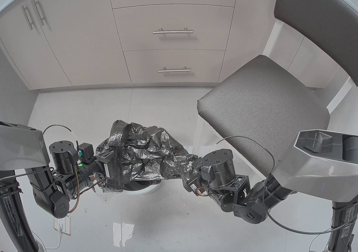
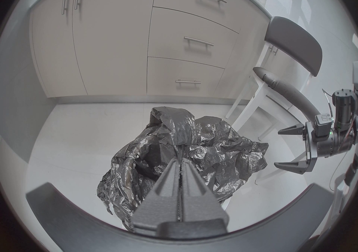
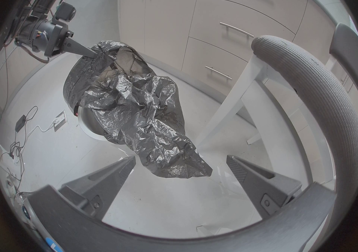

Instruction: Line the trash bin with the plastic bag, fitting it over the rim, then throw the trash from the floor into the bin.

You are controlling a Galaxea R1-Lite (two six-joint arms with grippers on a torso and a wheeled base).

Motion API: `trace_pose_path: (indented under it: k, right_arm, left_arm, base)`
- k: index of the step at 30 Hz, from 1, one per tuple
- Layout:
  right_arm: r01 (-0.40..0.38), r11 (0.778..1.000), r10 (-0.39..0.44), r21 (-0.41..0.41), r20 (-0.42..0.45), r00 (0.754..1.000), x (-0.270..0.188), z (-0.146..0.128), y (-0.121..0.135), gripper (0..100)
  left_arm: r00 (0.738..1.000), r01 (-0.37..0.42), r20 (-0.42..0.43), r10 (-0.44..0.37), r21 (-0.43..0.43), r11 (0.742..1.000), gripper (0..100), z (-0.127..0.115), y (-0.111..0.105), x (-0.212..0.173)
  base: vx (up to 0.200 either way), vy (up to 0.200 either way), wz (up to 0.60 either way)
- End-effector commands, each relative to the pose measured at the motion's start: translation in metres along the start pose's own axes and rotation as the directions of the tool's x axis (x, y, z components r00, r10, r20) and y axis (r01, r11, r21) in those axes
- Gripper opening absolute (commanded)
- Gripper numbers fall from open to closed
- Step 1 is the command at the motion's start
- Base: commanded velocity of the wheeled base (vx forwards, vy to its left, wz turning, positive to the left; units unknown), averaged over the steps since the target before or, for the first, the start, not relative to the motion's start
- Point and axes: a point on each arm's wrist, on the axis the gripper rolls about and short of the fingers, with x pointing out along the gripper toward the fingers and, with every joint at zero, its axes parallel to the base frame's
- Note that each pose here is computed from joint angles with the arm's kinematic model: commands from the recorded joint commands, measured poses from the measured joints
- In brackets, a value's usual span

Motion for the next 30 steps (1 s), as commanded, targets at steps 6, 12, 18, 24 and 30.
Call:
trace_pose_path:
  k: [6,12,18,24,30]
  right_arm:
    - [-0.021,1.000,0.021,-0.019,-0.001,1.000,0.012,-0.016,0.022,100]
    - [-0.019,1.000,0.019,-0.019,0.006,1.000,0.026,-0.018,0.031,100]
    - [-0.015,1.000,0.015,-0.014,0.016,1.000,0.037,-0.016,0.035,100]
    - [-0.032,0.999,0.033,-0.016,0.029,0.999,0.050,-0.018,0.040,100]
    - [-0.038,0.999,0.039,-0.032,0.032,0.999,0.060,-0.021,0.043,100]
  left_arm:
    - [1.000,-0.001,0.006,0.001,0.000,1.000,0,0.001,0.000,0.000]
    - [1.000,0.001,0.009,-0.001,0.000,1.000,0,0.002,0.000,0.001]
    - [1.000,0.004,0.016,-0.004,0.000,1.000,0,0.004,-0.001,0.001]
    - [1.000,0.004,0.015,-0.004,0.000,1.000,0,0.003,-0.002,0.001]
    - [1.000,0.007,0.014,-0.007,0.001,1.000,0,0.003,-0.003,0.002]
  base:
    - [0.000,0.000,0.00]
    - [0.000,0.000,0.00]
    - [0.000,0.000,0.00]
    - [0.000,0.000,0.00]
    - [0.000,0.000,0.00]
